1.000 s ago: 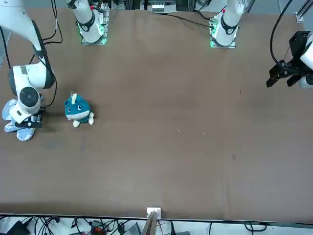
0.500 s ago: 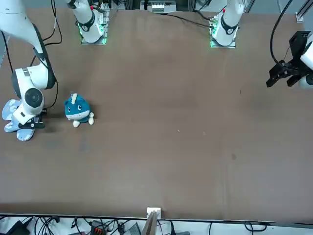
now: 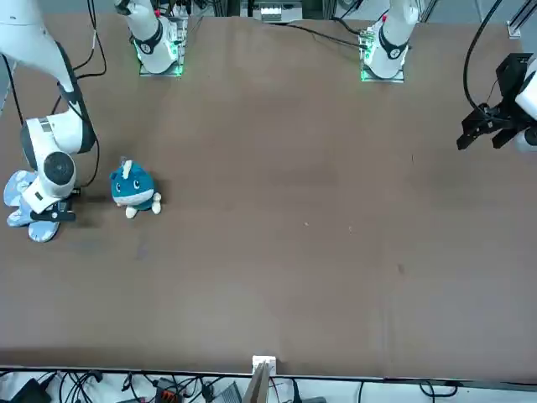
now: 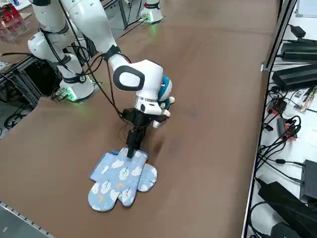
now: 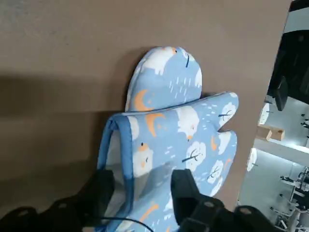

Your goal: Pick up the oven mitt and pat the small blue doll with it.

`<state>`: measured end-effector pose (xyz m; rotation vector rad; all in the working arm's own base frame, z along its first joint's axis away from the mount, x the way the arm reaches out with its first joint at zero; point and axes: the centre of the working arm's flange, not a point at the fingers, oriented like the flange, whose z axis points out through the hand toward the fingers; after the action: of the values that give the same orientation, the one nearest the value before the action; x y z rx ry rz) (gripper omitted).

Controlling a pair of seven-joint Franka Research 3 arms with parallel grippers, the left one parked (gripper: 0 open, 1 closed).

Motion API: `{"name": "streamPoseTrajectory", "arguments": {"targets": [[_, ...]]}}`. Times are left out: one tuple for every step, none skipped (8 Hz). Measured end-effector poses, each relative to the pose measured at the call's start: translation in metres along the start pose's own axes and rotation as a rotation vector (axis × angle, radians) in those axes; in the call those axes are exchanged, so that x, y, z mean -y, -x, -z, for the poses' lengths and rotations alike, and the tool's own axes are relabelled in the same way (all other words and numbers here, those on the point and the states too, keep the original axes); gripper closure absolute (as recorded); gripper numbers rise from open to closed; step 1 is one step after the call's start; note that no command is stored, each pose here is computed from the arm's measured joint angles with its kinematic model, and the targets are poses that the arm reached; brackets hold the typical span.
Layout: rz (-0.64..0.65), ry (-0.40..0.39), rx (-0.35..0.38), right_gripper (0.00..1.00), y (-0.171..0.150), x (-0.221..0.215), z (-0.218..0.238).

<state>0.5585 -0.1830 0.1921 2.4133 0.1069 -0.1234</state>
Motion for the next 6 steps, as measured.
{"name": "streamPoseTrajectory", "arguments": {"targets": [[-0.003, 0.008, 0.001, 0.35, -0.0007, 0.0025, -0.0038], [0.002, 0.012, 0.002, 0.37, -0.0009, 0.0038, -0.0065], [0.012, 0.022, 0.001, 0.43, -0.0001, 0.0034, -0.0088], [0.017, 0.033, 0.000, 0.64, 0.0010, 0.0016, -0.0118], [0.015, 0.040, -0.001, 0.83, 0.0012, 0.0003, -0.0133], [-0.001, 0.042, -0.005, 0.96, -0.0006, -0.0014, -0.0123]]}}
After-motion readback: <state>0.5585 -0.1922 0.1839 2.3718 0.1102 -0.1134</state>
